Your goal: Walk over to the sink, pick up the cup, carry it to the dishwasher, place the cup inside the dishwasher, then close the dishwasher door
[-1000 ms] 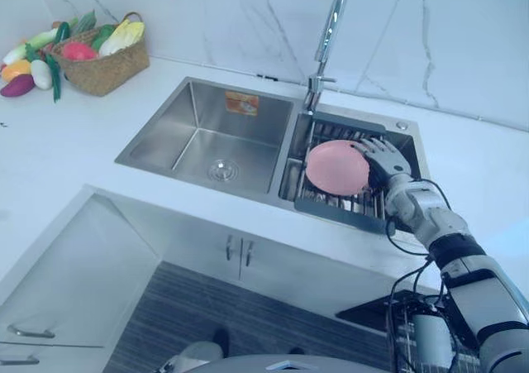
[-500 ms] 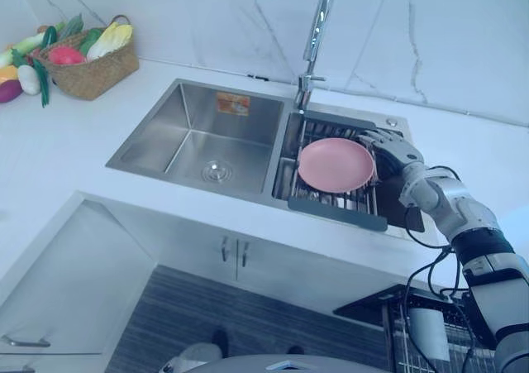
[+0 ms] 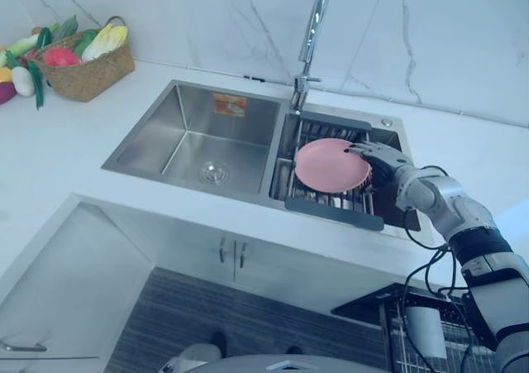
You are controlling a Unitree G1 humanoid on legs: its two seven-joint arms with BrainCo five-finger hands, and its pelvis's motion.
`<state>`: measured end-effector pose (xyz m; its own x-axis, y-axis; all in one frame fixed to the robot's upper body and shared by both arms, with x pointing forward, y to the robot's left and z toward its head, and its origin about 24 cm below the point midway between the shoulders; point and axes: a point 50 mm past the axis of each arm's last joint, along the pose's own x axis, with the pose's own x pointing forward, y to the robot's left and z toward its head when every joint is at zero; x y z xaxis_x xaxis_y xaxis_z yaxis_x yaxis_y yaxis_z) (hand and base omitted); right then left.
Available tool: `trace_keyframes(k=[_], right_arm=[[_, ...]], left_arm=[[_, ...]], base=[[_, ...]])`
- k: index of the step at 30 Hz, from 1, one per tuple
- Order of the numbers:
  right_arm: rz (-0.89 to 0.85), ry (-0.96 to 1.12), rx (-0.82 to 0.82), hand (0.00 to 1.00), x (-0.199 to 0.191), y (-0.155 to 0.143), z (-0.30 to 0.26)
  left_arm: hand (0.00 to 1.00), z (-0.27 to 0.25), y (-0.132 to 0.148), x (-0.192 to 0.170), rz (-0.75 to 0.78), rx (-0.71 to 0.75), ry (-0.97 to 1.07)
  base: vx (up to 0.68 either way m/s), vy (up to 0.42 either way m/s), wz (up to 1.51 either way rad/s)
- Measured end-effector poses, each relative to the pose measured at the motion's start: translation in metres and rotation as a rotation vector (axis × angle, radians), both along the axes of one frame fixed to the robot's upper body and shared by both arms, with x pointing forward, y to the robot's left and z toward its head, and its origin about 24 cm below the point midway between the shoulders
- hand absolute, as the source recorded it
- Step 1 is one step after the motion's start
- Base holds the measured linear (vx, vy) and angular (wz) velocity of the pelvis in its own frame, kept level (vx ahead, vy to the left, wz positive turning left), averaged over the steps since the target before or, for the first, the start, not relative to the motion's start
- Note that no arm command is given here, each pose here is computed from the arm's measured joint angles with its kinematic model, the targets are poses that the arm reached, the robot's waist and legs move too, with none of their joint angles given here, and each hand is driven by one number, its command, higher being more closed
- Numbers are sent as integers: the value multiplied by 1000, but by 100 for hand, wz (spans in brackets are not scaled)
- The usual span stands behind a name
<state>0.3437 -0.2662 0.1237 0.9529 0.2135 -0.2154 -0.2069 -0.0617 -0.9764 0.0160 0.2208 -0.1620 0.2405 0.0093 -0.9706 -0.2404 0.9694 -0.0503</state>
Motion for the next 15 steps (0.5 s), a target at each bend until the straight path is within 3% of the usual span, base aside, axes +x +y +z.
trace_keyframes(k=[15], right_arm=[[-54,41,-39,0,9,0,0]], left_arm=[[0,0,0,0,-1,1,1]], base=[[0,0,0]])
